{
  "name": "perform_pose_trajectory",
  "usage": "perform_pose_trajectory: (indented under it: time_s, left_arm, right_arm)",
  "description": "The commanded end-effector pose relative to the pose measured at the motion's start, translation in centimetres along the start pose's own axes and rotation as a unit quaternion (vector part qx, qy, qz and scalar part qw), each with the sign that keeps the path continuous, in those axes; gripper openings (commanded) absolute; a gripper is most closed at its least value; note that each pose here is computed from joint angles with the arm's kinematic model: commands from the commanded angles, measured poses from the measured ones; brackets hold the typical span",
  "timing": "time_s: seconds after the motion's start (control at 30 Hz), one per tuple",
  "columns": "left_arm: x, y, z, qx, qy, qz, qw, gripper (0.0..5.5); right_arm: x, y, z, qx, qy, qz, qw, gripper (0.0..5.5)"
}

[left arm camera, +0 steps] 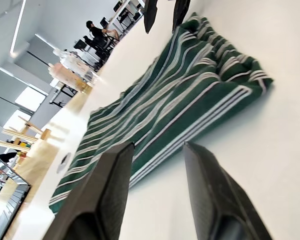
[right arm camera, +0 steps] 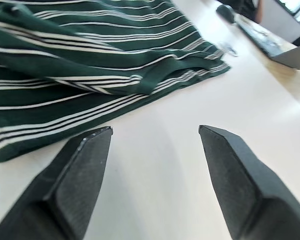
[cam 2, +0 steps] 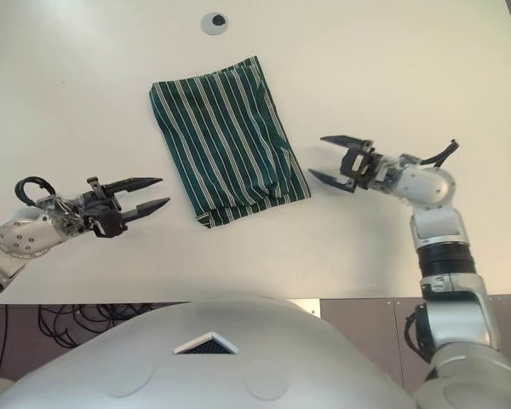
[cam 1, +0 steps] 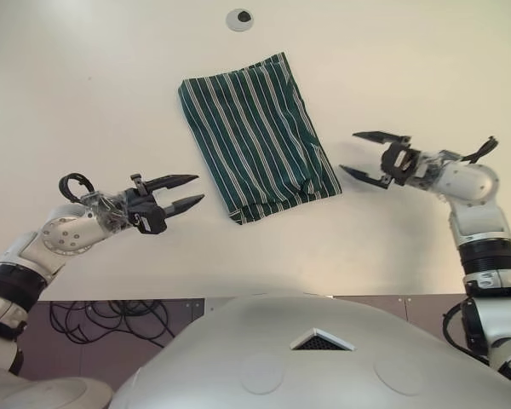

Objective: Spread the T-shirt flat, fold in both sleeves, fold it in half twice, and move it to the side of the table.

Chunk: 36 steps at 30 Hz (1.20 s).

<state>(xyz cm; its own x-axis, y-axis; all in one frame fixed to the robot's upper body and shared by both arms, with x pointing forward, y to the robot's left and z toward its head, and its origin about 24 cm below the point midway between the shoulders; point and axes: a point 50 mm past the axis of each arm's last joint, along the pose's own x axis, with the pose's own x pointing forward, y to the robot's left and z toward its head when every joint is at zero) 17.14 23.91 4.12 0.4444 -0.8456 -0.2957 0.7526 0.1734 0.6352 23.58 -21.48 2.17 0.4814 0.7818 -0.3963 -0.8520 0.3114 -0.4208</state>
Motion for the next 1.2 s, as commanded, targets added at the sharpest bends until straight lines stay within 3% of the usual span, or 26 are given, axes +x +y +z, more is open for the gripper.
perform_pose_trajectory:
  time_s: [0.03,0.23,0.47,0.63,0.9,1.2]
  left_arm:
    - [-0.1,0.8,0.6,-0.003,0.001,0.009,1.000,1.75]
    - [-0.5,0.8,0.6,-0.014,0.011,0.006,1.000,1.75]
    - [-2.2,-1.2,-0.6,-0.025,0.068,-0.056,0.996,1.75]
    - [-2.9,-1.6,-1.4,0.019,0.094,-0.097,0.991,1.75]
    - [-0.8,-3.5,-2.8,0.071,0.089,-0.146,0.983,1.75]
    - [0.1,-3.3,-2.3,0.079,0.046,-0.123,0.988,2.65]
  right_arm:
    - [1.4,2.5,-0.4,-0.011,0.012,0.062,0.998,3.19]
    - [0.8,6.0,1.5,0.019,-0.027,0.150,0.988,3.19]
    - [-1.3,3.4,1.7,-0.007,0.002,0.105,0.994,3.19]
    - [-2.2,1.9,1.9,-0.055,-0.006,0.092,0.994,3.19]
    - [-1.1,4.4,0.7,-0.125,-0.016,0.163,0.979,3.19]
    - [1.1,5.4,1.0,-0.148,-0.057,0.181,0.971,3.22]
